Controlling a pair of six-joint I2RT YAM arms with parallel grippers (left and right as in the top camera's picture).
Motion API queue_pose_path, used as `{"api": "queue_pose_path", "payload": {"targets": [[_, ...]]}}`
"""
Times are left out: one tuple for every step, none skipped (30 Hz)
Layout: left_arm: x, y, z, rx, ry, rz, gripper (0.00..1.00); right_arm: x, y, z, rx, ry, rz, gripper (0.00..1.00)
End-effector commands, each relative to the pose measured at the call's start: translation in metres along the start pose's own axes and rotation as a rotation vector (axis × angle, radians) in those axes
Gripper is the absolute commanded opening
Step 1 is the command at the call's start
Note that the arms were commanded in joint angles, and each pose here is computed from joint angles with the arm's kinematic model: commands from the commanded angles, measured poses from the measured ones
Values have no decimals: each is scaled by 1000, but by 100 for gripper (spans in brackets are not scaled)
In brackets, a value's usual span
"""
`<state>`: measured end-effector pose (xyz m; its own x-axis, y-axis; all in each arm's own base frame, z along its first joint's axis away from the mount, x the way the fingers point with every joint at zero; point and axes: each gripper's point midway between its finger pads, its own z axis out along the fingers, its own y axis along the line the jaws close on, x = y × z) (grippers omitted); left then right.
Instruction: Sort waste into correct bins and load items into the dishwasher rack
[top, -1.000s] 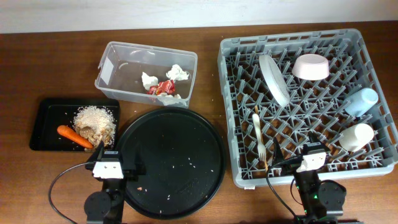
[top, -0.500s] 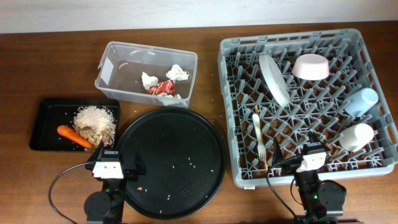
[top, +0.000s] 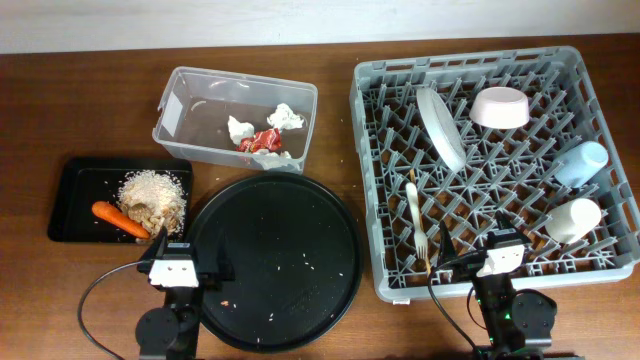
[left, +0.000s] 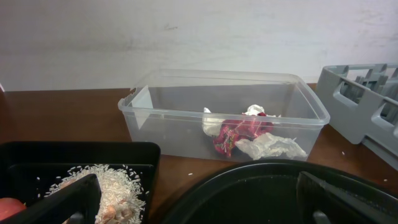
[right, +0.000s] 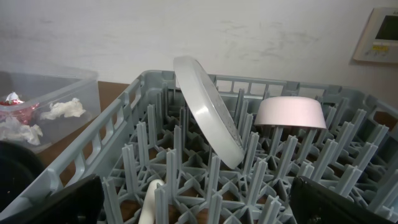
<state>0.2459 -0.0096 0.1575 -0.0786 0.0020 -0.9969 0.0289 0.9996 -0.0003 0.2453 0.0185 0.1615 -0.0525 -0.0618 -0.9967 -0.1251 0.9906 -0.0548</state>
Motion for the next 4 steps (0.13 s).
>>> {"api": "queue_pose_path", "payload": {"targets": [[1, -2, 0, 12, 1, 15, 99, 2, 0, 0, 4, 3, -7, 98], [1, -2, 0, 12, 1, 15, 99, 2, 0, 0, 4, 3, -7, 98], [1, -2, 0, 12, 1, 15, 99, 2, 0, 0, 4, 3, -7, 98], [1, -2, 0, 12, 1, 15, 99, 2, 0, 0, 4, 3, -7, 98]]}}
